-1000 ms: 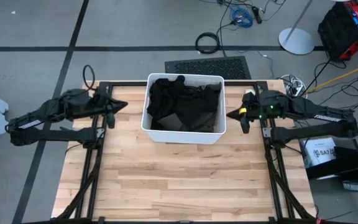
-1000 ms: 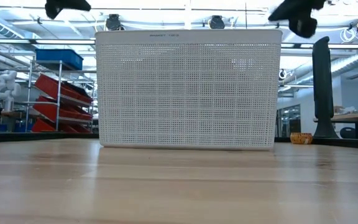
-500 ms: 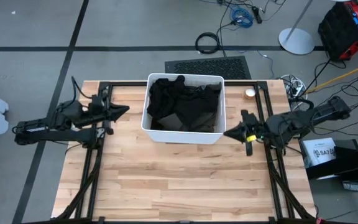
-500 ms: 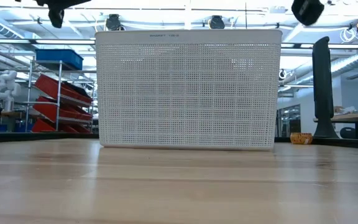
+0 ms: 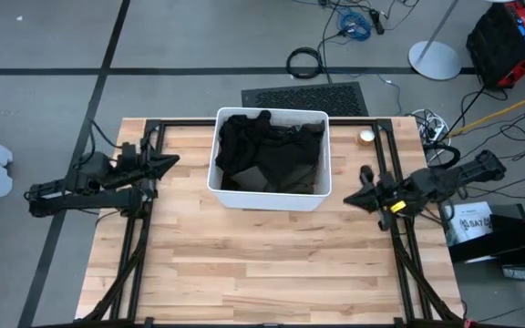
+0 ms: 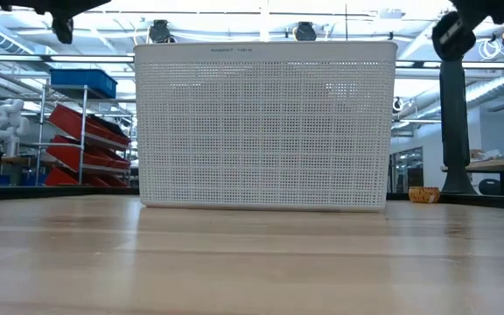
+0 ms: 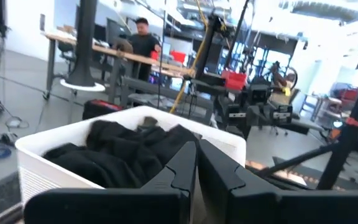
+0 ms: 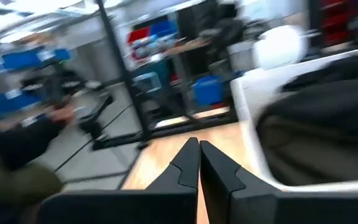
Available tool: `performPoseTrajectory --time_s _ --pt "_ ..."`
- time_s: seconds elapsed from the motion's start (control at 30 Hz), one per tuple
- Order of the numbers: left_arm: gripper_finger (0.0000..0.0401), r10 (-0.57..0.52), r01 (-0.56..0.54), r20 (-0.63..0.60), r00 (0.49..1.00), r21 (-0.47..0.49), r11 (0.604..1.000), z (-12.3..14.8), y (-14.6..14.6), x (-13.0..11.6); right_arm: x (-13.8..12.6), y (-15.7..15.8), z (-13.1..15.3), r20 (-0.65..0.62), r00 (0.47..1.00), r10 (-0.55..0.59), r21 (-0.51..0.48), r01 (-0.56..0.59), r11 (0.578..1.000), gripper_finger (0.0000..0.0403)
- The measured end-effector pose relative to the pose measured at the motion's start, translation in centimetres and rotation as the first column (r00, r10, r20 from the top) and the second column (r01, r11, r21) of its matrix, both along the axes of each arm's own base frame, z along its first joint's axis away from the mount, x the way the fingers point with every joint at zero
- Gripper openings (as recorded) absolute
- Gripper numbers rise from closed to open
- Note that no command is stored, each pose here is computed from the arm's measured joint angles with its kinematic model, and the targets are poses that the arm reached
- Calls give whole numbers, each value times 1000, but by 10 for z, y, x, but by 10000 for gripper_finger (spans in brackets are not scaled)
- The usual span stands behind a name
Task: Sort clothes
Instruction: Return to Home Position
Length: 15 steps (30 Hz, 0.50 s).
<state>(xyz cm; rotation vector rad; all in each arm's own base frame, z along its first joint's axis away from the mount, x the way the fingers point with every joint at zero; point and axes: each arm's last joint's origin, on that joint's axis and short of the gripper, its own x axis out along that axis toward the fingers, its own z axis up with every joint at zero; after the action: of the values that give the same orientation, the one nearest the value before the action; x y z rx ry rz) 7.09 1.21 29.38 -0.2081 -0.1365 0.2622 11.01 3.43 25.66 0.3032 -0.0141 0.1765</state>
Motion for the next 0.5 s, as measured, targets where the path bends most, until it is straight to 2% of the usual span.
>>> performPoseTrajectory --time_s 0.07,0.13,0.27,0.4,0.5 --pt "24 17 -17 21 1000 6 1000 -1 0 -5 -10 -6 -1 3 997 -71 2 71 997 0" --pt "24 35 -35 40 999 5 999 -1 0 -10 -19 -10 0 14 995 -97 18 96 995 0" --pt "24 37 -37 9 999 2 999 -7 -1 -17 -27 -13 -6 28 994 -106 24 105 994 0" --pt "24 38 -38 -1 999 1 999 -9 -1 -20 -22 -12 -32 -11 992 -125 37 126 991 0" --pt "24 42 -42 1 999 16 999 -9 -1 -21 -23 -12 -37 -7 996 -86 66 87 994 0"
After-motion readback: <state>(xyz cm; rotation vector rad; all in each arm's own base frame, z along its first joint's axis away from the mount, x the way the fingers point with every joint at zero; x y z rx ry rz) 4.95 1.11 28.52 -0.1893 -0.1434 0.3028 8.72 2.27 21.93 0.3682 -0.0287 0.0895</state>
